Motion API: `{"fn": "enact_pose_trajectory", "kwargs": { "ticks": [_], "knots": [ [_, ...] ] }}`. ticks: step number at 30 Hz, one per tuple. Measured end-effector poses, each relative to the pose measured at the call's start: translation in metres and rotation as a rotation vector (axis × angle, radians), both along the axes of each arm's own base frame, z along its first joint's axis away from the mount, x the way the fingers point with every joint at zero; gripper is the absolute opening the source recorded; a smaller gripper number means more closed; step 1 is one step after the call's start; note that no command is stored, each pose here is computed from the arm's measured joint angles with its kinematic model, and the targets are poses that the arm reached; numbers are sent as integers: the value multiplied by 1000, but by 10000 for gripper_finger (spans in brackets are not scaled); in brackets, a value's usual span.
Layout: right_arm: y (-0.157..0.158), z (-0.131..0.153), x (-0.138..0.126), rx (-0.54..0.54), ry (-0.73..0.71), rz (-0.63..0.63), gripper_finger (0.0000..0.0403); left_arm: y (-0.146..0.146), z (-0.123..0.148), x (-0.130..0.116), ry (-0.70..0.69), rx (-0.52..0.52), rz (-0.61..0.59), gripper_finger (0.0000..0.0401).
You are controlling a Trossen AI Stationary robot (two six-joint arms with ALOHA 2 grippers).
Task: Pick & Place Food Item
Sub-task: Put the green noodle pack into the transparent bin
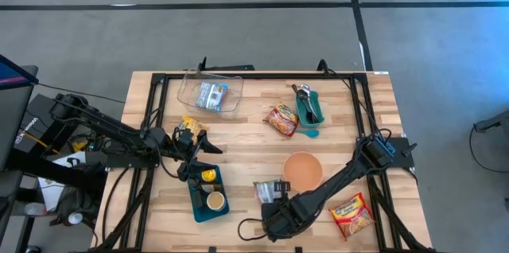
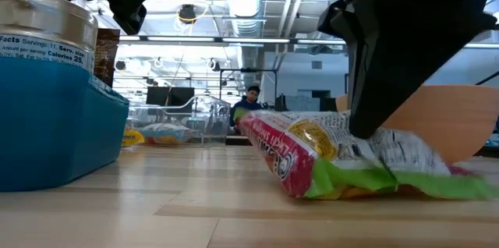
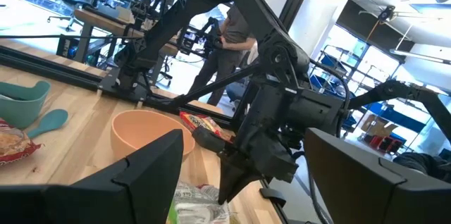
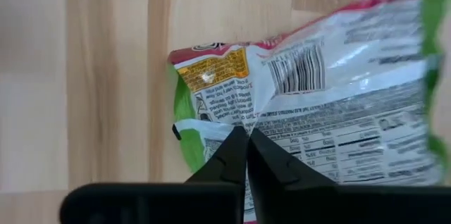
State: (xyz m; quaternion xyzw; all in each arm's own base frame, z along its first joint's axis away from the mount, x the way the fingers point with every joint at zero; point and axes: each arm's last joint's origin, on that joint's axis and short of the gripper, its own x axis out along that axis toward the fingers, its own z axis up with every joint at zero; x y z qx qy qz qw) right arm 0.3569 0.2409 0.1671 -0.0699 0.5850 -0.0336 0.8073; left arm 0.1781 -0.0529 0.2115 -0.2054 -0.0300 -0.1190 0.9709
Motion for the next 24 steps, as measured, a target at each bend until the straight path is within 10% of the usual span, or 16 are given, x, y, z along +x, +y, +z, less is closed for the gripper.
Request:
{"fn": "enact_pose_trajectory", "kwargs": {
  "ticks": [24],
  "knots": [
    [2,65,2,-200,-79,-19,0,0,0,0,-26,115,12,290]
  ]
}}
